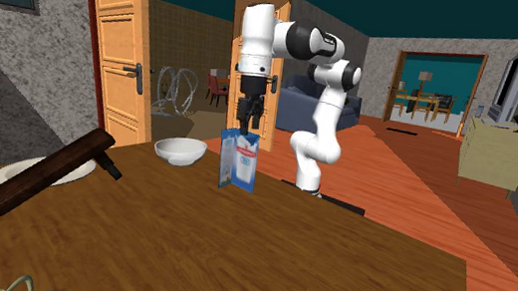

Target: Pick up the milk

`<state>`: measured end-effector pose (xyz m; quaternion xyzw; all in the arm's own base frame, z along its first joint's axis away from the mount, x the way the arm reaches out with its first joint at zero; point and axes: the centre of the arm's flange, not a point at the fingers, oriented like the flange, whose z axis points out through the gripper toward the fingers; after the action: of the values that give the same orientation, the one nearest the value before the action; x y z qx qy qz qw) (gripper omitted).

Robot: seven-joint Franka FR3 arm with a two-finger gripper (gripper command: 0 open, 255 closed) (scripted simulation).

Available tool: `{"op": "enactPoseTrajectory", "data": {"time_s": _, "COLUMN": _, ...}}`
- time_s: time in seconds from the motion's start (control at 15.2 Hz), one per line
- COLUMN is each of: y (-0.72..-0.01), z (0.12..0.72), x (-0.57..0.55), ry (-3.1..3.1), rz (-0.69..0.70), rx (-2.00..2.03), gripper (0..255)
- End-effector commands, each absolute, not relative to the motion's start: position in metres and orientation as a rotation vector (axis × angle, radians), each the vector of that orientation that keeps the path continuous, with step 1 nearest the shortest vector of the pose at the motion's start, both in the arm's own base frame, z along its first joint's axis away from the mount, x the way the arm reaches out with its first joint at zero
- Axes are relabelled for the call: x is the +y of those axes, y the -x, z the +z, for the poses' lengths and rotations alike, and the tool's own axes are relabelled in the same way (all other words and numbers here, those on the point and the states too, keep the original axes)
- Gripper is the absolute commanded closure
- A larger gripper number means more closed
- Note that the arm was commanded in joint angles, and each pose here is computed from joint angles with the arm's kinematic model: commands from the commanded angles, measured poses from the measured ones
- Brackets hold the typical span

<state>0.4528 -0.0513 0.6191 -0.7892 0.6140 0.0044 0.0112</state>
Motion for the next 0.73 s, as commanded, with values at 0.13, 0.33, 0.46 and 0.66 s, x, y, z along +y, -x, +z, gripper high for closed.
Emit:
{"op": "enactPoseTrajectory", "data": {"time_s": 0.13, "y": -0.467, "z": 0.610, "x": -0.066, "ry": 2.331, "rz": 0.028, "rx": 2.090, "gripper": 0}}
{"op": "enactPoseTrajectory", "data": {"time_s": 0.33, "y": -0.467, "z": 0.595, "x": -0.066, "ry": 2.331, "rz": 0.028, "rx": 2.090, "gripper": 0}}
{"op": "enactPoseTrajectory", "data": {"time_s": 0.46, "y": -0.467, "z": 0.581, "x": -0.066, "ry": 2.331, "rz": 0.028, "rx": 2.090, "gripper": 0}}
{"op": "enactPoseTrajectory", "data": {"time_s": 0.66, "y": -0.467, "z": 0.581, "x": -0.066, "ry": 2.331, "rz": 0.029, "rx": 2.090, "gripper": 255}}
